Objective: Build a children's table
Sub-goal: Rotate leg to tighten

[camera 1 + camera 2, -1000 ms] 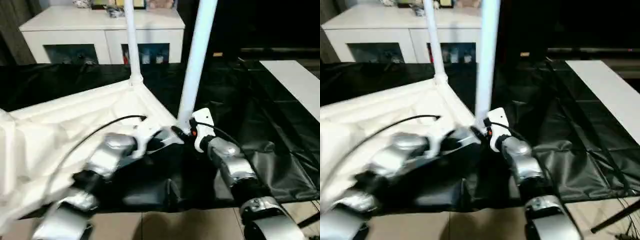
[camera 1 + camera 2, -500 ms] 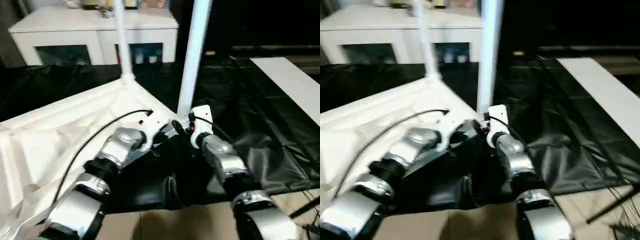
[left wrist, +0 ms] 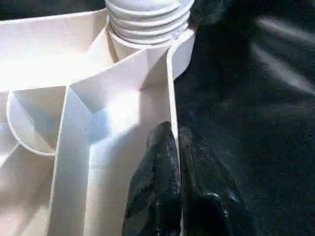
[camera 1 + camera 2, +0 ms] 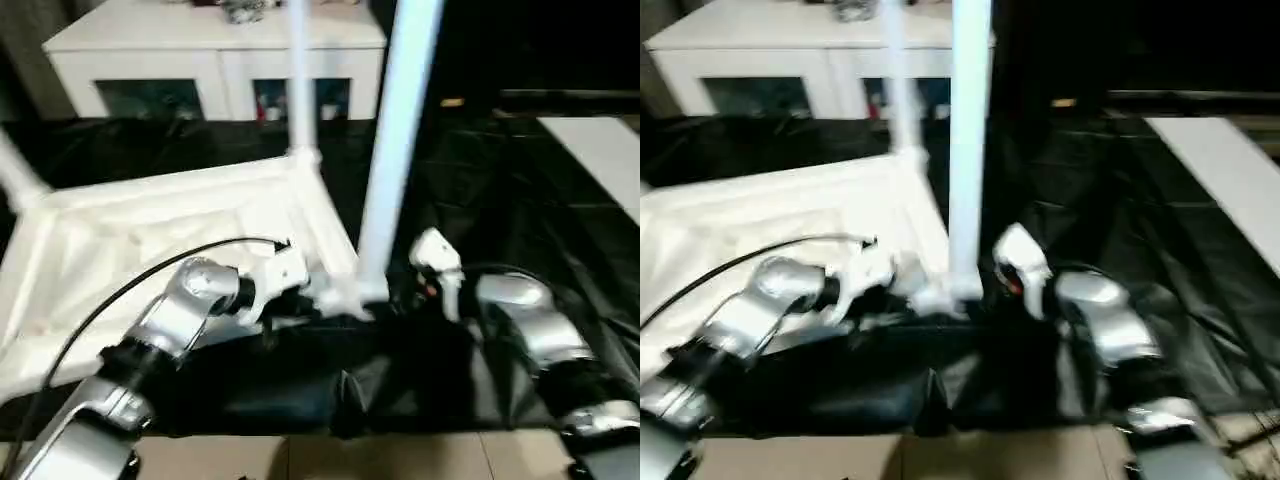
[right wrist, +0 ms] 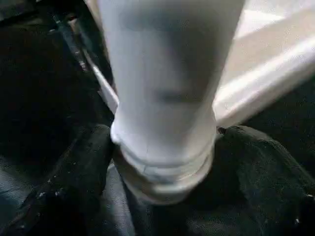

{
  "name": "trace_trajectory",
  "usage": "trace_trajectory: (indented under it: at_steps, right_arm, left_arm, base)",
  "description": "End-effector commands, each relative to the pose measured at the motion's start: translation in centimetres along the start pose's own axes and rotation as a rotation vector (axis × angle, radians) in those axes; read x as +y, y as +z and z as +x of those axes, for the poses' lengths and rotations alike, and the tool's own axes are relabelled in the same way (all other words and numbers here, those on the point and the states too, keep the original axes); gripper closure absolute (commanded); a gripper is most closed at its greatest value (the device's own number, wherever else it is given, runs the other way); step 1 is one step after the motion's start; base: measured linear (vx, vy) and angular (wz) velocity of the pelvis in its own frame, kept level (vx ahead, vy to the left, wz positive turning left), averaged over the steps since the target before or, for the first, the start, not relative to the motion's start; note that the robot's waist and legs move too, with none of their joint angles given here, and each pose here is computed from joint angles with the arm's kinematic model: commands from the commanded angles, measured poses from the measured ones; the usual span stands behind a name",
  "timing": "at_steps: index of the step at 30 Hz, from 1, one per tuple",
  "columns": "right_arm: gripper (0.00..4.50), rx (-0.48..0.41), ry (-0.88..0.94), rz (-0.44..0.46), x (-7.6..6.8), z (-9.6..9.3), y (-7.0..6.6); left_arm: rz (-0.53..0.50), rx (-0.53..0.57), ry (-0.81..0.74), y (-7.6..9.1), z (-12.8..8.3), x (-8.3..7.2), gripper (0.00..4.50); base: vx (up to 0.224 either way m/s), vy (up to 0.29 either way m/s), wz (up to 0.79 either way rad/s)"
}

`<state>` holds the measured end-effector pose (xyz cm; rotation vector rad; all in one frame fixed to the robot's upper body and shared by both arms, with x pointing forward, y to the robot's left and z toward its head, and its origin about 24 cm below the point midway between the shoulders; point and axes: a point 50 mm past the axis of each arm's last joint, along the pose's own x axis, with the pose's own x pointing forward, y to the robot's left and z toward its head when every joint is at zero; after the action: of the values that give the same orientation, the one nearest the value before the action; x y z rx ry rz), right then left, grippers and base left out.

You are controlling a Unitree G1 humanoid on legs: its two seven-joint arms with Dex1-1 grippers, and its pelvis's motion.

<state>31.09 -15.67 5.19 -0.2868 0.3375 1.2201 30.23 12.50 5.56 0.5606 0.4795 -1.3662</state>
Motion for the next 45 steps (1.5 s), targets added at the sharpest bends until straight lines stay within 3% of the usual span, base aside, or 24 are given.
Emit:
trace_trajectory:
  at_steps: [1,10,18,29,32,33,35,36,40,42,45]
  right_arm:
    - [0.61,0.018,0.022,-0.034,0.1,0.1,0.3]
    - [0.61,-0.008,0.093,-0.012,0.7,0.7,0.7]
    - [1.4,-0.041,0.099,0.02,0.6,0.8,0.7]
    - [1.73,-0.077,0.072,0.026,0.6,1.2,0.8]
    - [1.73,-0.09,-0.004,0.03,0.2,1.5,0.8]
    - [1.74,-0.1,-0.169,0.076,-0.7,2.1,0.3]
    - [1.74,-0.101,-0.235,0.104,-1.0,2.4,0.1]
    - [1.75,-0.1,-0.361,0.154,-1.5,2.8,-0.3]
    - [1.75,-0.074,-0.583,0.282,-1.8,3.8,-1.3]
    - [1.75,-0.048,-0.733,0.381,-1.8,4.8,-2.0]
    - [1.75,-0.015,-0.815,0.421,-1.7,5.3,-2.4]
  left_arm:
    - [0.03,0.054,-0.156,-0.2,0.9,-2.1,4.5]
    - [0.037,0.076,-0.128,-0.5,0.4,-1.8,4.5]
    - [0.031,0.085,-0.124,-0.6,0.2,-1.9,4.5]
    - [0.015,0.098,-0.125,-1.2,0.1,-2.2,4.5]
    - [0.007,0.09,-0.101,-1.3,0.2,-2.1,4.5]
    - [-0.025,0.061,-0.034,-1.3,0.8,-1.6,4.5]
    - [-0.042,0.05,-0.004,-1.3,1.1,-1.3,4.5]
    - [-0.074,0.046,0.047,-1.3,1.8,-0.9,4.5]
    - [-0.158,0.034,0.215,-0.9,3.4,0.6,4.5]
    - [-0.297,-0.022,0.311,-0.1,4.9,1.5,4.5]
    - [-0.365,-0.024,0.375,0.2,5.6,2.0,4.5]
  base:
    - [0.0,0.0,0.0]
    - [0.0,0.0,0.0]
    - [0.0,0.0,0.0]
    - [0.0,0.0,0.0]
    - [0.0,0.0,0.0]
    - [0.0,0.0,0.0]
    - [0.0,0.0,0.0]
    - [0.0,0.0,0.0]
    - [0.0,0.0,0.0]
    - [0.0,0.0,0.0]
    - [0.0,0.0,0.0]
